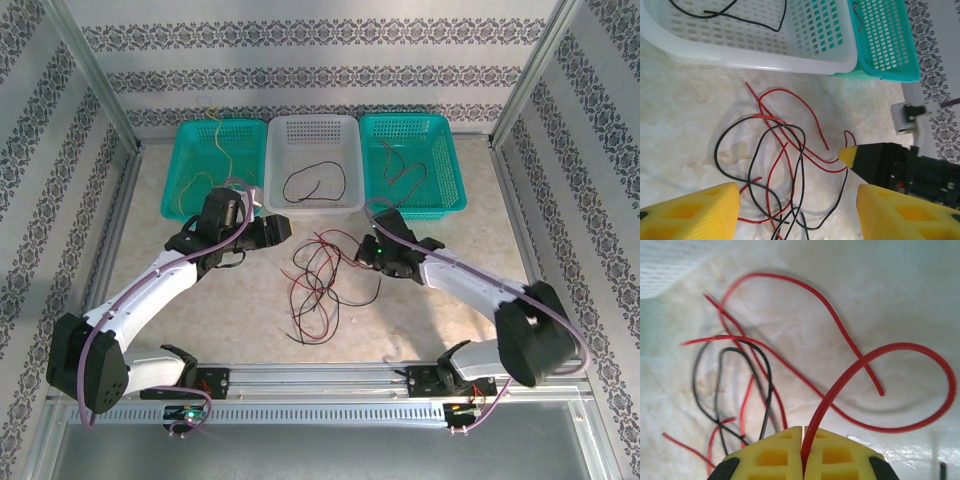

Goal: Untangle the cables
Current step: Pick up the cable from the center of the table, then place the cable in the container.

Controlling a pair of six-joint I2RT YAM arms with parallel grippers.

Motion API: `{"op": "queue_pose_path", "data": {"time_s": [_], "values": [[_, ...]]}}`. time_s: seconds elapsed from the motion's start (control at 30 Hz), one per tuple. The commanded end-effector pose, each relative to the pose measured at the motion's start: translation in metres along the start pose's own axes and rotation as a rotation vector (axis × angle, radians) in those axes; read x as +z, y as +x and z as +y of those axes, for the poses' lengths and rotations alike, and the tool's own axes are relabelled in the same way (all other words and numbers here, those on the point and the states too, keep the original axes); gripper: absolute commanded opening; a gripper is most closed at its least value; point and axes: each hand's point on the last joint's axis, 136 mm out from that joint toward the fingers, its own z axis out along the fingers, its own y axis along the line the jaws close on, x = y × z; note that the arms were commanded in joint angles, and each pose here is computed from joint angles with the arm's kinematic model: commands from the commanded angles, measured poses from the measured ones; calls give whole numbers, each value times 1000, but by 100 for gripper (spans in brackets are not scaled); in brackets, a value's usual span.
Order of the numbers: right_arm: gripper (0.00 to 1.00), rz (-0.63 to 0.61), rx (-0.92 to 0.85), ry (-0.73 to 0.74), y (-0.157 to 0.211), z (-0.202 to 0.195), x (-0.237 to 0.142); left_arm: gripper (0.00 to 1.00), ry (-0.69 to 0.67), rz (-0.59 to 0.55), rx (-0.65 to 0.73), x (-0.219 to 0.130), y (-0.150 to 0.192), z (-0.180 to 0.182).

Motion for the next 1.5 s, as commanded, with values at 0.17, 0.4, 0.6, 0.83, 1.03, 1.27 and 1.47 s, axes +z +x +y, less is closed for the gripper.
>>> {"op": "queue_pose_path", "data": {"time_s": [0.17, 0.4, 0.6, 0.83, 1.03, 1.27, 1.47], "values": [[2, -213, -268, -38, -35, 37, -90, 62, 267, -35, 159, 4, -21, -84], [5, -320, -348, -173, -52, 75, -155, 73, 423, -40, 359, 5, -16, -149], [5, -266, -420, -314, -54, 116, -184, 83, 503, -122, 553, -9, -25, -195], [5, -231, -433, -476, -50, 150, -205, 84, 468, -114, 725, -8, -18, -206], [5, -225, -406, -569, -50, 166, -214, 79, 524, -80, 699, -7, -5, -209], [5, -236, -364, -610, -56, 173, -218, 69, 586, -39, 667, -5, 8, -214], [5, -248, -325, -618, -62, 170, -219, 69, 548, -50, 664, -1, 9, -204]]}}
